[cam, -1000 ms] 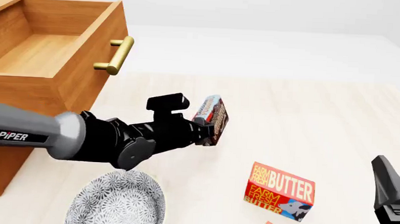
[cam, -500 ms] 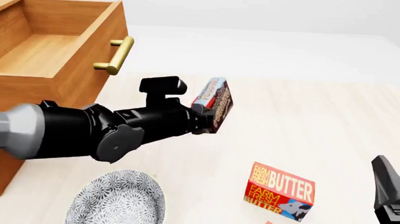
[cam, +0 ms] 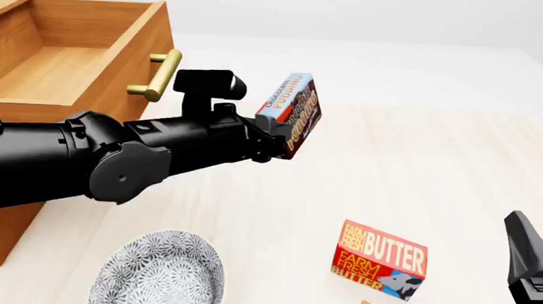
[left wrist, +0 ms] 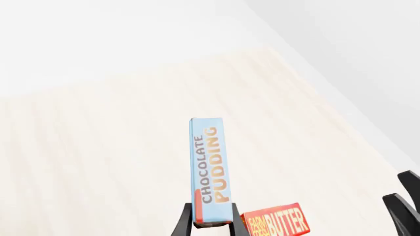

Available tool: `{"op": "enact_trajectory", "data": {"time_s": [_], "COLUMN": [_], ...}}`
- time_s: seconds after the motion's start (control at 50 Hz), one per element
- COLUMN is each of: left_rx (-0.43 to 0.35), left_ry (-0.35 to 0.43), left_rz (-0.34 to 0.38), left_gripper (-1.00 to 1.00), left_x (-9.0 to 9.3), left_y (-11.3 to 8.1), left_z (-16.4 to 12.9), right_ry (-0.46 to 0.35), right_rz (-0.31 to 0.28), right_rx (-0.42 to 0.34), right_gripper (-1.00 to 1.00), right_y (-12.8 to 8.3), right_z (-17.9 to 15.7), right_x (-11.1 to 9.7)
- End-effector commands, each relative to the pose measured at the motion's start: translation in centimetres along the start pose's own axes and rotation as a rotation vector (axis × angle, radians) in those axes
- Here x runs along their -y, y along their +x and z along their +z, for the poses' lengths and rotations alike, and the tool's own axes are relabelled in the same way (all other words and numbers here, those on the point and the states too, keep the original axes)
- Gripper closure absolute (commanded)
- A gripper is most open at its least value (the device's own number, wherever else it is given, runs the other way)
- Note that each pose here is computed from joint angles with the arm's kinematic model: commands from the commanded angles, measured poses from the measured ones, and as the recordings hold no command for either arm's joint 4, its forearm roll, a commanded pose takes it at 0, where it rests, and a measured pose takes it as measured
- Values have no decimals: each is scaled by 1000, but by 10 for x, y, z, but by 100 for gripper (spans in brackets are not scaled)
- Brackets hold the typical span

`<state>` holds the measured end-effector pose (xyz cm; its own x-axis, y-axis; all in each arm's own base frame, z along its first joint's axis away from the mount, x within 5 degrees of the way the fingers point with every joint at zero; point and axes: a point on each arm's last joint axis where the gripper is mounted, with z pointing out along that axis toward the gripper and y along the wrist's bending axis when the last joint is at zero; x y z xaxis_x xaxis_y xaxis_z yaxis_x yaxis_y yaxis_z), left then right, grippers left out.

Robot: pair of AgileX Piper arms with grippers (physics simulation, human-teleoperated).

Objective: Put the chocolate pudding in the top drawer of the cabinet and close it.

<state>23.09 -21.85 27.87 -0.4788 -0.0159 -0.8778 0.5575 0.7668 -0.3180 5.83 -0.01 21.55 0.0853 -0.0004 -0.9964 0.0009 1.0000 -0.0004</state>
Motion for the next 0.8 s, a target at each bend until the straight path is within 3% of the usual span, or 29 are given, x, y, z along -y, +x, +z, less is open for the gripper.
{"op": "enact_trajectory", "data": {"time_s": [0.02, 0.62, 0.8], "left_rx": [28, 82, 120], "left_ry": [1, -23, -38], "left_rz": [61, 129, 169], "left_gripper": [100, 100, 100], "left_x": [4, 8, 11], "left_y": [-20, -61, -89], "left_z": [-18, -49, -72], "right_ry": [0, 0, 0], "right_rz": [0, 0, 0], "right_rx": [0, 0, 0], "right_gripper": [-100, -100, -100], "right_y": [0, 0, 0], "right_z": [0, 0, 0], "right_x": [0, 0, 0]}}
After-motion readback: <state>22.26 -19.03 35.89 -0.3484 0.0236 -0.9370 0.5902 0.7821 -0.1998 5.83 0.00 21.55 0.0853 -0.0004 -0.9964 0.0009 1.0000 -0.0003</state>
